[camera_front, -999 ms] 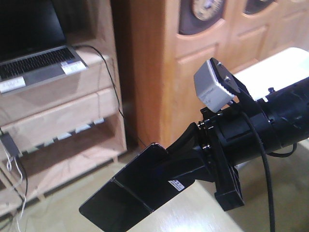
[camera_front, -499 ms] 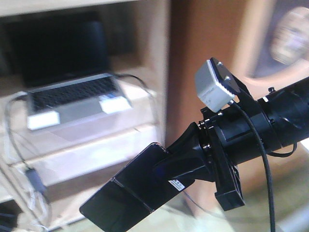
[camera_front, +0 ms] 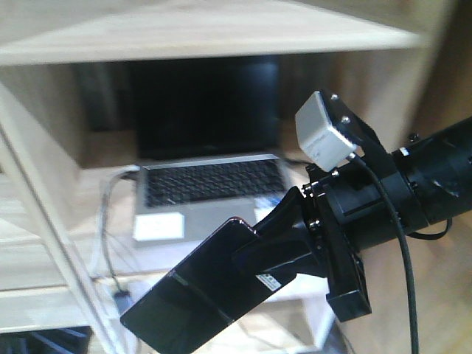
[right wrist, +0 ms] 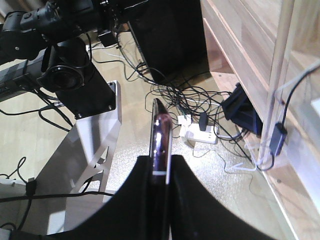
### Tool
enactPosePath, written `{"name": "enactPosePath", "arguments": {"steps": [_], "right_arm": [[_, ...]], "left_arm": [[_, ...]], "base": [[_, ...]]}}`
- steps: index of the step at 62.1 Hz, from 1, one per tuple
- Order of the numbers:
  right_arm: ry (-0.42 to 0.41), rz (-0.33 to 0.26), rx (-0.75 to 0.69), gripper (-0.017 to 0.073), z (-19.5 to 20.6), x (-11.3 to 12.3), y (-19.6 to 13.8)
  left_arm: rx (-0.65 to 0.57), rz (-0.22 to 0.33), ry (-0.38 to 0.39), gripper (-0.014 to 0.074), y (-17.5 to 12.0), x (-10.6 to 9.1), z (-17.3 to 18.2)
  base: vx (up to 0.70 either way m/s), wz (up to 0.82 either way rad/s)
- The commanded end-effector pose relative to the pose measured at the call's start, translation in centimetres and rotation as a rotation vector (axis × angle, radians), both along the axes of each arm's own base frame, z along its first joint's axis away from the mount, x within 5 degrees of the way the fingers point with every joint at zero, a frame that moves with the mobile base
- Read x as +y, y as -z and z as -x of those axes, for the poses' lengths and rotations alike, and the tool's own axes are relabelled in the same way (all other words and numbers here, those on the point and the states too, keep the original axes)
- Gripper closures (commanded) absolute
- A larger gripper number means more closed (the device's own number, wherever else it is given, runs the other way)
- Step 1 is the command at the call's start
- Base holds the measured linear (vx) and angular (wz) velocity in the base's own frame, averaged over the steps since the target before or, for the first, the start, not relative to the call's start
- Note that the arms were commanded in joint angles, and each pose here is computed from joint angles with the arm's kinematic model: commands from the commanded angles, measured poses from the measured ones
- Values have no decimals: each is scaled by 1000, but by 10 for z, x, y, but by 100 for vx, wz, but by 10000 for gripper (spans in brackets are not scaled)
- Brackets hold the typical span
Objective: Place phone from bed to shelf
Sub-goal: 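Approach the shelf and raise the phone above the upper shelf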
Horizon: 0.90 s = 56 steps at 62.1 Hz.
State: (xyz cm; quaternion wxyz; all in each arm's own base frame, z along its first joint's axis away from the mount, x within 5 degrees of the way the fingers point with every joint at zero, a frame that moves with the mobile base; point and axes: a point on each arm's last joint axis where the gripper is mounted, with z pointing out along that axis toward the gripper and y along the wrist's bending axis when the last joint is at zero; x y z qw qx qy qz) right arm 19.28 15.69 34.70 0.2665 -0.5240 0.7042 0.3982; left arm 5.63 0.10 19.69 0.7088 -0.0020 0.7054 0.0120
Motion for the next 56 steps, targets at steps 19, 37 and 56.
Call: {"name": "enactPosePath", "arguments": {"steps": [19, 37, 56], "right_arm": [[-53, -89, 5, 561, 11, 1, -19], [-53, -89, 5, 561, 11, 1, -19], [-53, -89, 4, 561, 11, 1, -19]], "left_arm": [[-108, 16, -1, 592, -16, 0, 2], [-108, 16, -1, 592, -16, 0, 2], [-108, 16, -1, 592, -16, 0, 2]], "base": [[21, 24], [13, 2], [5, -3]]}}
